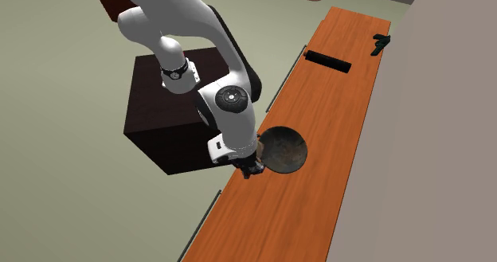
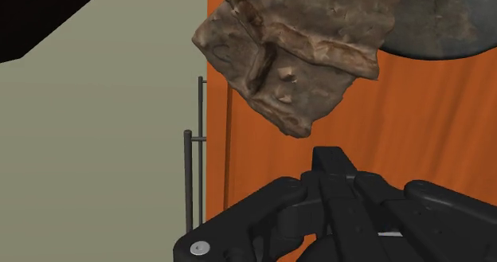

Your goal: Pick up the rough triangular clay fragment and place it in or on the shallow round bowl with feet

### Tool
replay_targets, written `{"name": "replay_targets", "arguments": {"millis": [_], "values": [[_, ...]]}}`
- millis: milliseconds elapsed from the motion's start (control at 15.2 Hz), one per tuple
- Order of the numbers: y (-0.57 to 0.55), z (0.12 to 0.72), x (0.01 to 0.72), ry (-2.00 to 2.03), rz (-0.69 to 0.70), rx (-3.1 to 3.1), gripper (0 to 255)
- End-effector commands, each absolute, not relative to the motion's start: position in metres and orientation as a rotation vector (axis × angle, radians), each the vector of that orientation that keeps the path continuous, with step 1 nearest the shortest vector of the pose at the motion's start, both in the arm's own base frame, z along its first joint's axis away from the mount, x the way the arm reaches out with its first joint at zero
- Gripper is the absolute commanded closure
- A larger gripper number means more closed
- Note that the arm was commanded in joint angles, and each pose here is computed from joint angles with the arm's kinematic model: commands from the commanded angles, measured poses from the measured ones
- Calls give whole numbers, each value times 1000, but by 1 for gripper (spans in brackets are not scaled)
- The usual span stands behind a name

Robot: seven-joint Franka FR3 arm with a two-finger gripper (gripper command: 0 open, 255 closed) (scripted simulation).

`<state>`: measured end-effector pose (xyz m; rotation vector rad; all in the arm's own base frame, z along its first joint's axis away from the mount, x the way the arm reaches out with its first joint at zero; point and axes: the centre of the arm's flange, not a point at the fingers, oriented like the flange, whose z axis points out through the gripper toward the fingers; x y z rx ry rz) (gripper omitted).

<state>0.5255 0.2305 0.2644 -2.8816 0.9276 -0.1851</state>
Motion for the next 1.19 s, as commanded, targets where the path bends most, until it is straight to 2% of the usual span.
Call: {"name": "replay_targets", "arguments": {"millis": [0,66,594,1122], "values": [[230,264,526,928,-185,-2882,255],[230,264,526,928,-185,-2882,0],[282,294,467,1376,91,-2743,0],[288,256,464,1392,101,-2736,0]]}}
